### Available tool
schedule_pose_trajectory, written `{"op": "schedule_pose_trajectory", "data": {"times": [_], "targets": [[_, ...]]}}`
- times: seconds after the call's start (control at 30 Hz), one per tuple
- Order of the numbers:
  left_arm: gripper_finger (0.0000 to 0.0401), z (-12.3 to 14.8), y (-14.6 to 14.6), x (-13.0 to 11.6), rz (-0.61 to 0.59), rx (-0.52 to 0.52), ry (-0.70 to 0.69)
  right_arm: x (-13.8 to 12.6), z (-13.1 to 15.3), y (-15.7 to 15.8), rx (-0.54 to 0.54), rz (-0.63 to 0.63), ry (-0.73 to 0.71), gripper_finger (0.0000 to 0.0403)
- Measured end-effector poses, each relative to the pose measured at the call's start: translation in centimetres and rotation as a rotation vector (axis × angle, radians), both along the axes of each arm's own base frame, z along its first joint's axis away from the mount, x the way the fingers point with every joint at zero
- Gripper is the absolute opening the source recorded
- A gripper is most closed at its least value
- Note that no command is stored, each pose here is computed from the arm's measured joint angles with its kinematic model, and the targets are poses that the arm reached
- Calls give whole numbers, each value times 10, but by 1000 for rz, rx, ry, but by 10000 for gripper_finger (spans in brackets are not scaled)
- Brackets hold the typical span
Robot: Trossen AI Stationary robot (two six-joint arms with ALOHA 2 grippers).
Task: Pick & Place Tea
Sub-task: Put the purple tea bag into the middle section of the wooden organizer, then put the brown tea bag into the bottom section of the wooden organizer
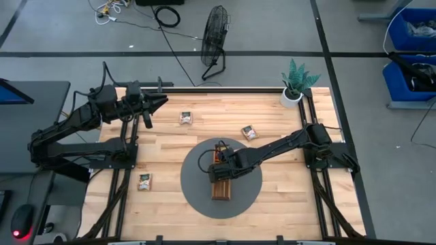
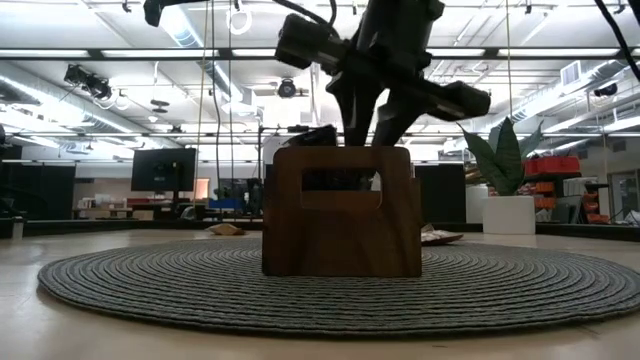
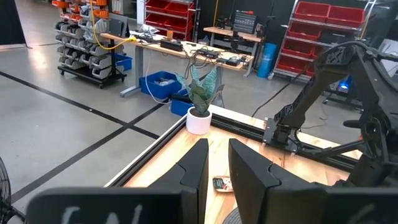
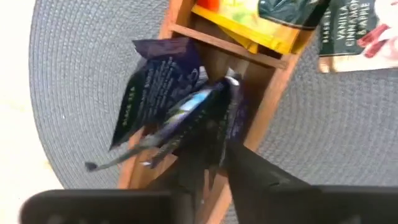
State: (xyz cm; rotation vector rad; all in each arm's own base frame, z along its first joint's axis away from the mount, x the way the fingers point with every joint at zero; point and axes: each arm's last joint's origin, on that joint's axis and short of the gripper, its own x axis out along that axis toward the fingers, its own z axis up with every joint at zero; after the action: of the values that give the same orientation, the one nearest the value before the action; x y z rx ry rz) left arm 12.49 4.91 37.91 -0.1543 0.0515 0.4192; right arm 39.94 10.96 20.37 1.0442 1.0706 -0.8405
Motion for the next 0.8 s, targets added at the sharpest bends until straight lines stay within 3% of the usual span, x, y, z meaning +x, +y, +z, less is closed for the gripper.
{"op": "schedule_pose_trajectory", "data": {"times": [0.2, 0.4, 0.6, 0.7, 0.8], "targets": [[64, 0, 0, 0, 0, 0, 0, -9, 21, -3, -18, 23, -27, 135], [64, 0, 0, 0, 0, 0, 1, -25, 49, -11, -116, 16, -53, 185], [64, 0, 0, 0, 0, -1, 0, -35, 63, -15, -174, 72, -52, 189], [64, 0, 0, 0, 0, -1, 0, -32, 76, -14, -182, 124, -154, 184], [64, 0, 0, 0, 0, -1, 0, -28, 97, -13, -266, 167, -326, 180]]}}
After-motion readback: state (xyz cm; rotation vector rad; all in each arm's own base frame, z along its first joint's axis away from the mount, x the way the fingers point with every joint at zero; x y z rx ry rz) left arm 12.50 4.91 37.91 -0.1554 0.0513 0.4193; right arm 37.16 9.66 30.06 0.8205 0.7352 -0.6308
